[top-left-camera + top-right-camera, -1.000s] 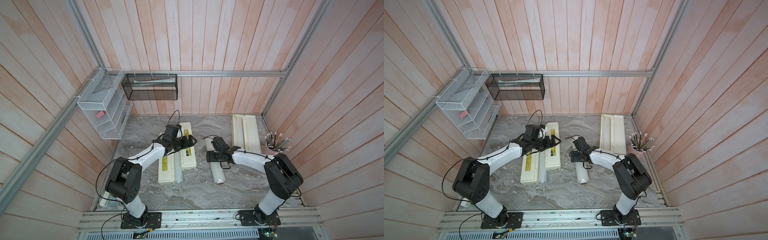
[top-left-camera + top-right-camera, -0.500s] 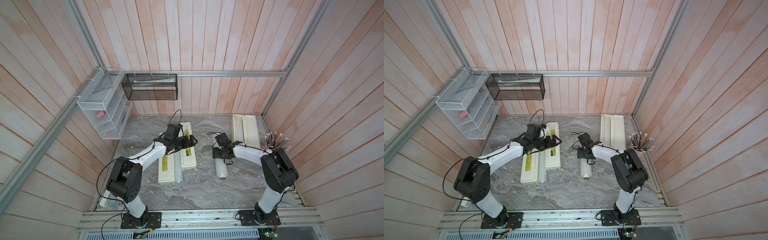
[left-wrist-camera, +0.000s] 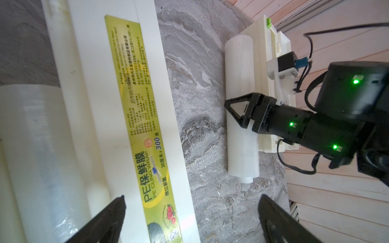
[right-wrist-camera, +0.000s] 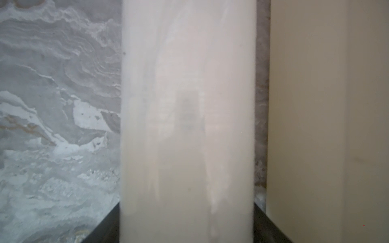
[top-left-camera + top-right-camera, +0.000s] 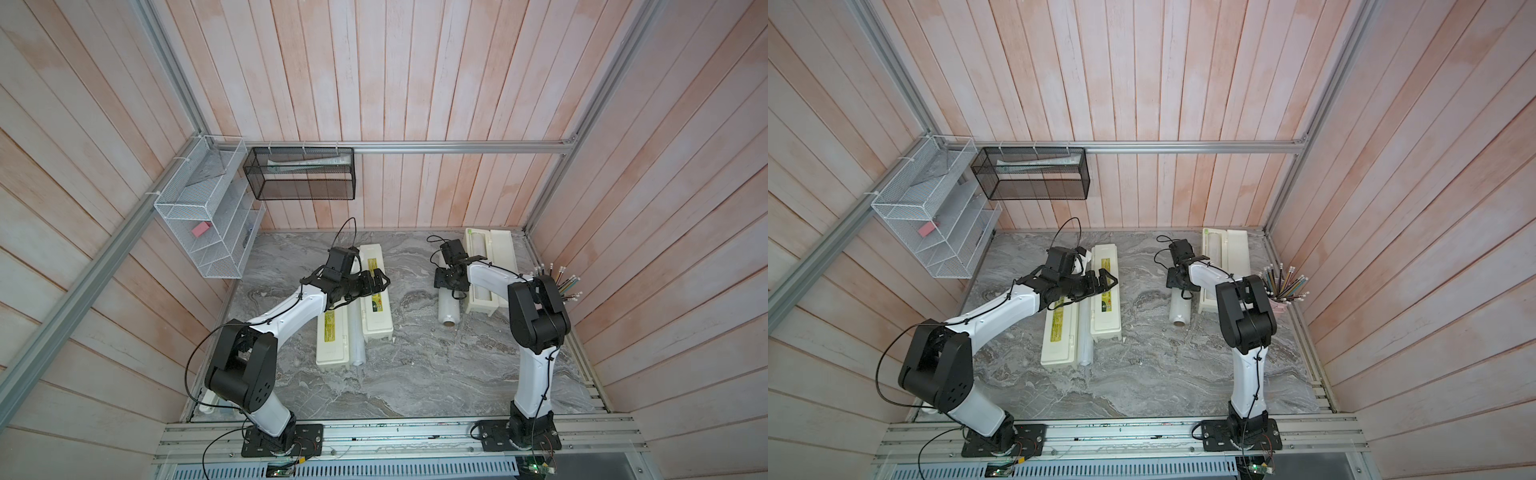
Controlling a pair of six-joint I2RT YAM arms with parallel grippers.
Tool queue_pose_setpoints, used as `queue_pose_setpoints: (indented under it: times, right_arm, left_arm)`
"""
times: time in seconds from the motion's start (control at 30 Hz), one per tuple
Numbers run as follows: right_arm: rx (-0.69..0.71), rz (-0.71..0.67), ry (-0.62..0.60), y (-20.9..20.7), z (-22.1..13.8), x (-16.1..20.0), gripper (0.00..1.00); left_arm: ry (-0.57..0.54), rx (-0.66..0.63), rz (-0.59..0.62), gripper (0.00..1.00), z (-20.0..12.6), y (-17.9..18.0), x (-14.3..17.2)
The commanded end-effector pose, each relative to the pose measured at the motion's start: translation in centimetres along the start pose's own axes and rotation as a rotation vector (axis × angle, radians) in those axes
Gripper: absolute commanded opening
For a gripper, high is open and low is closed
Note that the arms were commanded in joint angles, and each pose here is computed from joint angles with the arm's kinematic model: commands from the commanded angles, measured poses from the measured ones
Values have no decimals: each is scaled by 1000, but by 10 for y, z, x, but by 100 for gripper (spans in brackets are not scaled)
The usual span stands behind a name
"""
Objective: Put plastic wrap rolls into dispensers
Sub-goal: Move the plastic wrap to the center of the board, then pick up the plastic wrap cutting box from the center of the board.
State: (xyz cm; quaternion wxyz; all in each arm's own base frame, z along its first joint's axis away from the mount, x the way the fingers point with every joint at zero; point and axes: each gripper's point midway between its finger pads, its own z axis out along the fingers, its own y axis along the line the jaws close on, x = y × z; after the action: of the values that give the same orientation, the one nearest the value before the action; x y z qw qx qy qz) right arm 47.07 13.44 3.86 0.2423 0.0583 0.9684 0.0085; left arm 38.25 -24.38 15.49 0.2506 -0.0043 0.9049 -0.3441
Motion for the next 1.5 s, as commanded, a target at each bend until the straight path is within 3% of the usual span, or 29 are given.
queue_pose_setpoints:
  times: [0.0, 0.17, 0.3, 0.5, 0.87, 1.17, 1.47]
  right_arm:
    - [66, -13, -65, -15, 2, -24, 75]
    - [32, -30, -120, -6, -20, -44, 91]
    - [-18, -57, -170, 9, -51, -56, 97]
    - [-154, -71, -142, 53, -87, -43, 98]
    - [-360, -124, -155, 170, -132, 8, 98]
    - [-348, -173, -128, 227, -122, 34, 98]
    - [-269, -252, -103, 253, -99, 50, 98]
  left_arm:
    - [2, 0, 9, 100, 1, 6, 2]
    - [-20, 12, 8, 100, -8, 3, -4]
    - [-45, 29, 7, 100, -20, -1, -12]
    - [-89, 12, -18, 100, -40, 6, -21]
    - [-153, -62, -111, 100, -80, 45, -18]
    - [-165, -92, -153, 100, -97, 66, 0]
    - [-150, -93, -160, 100, -96, 72, 12]
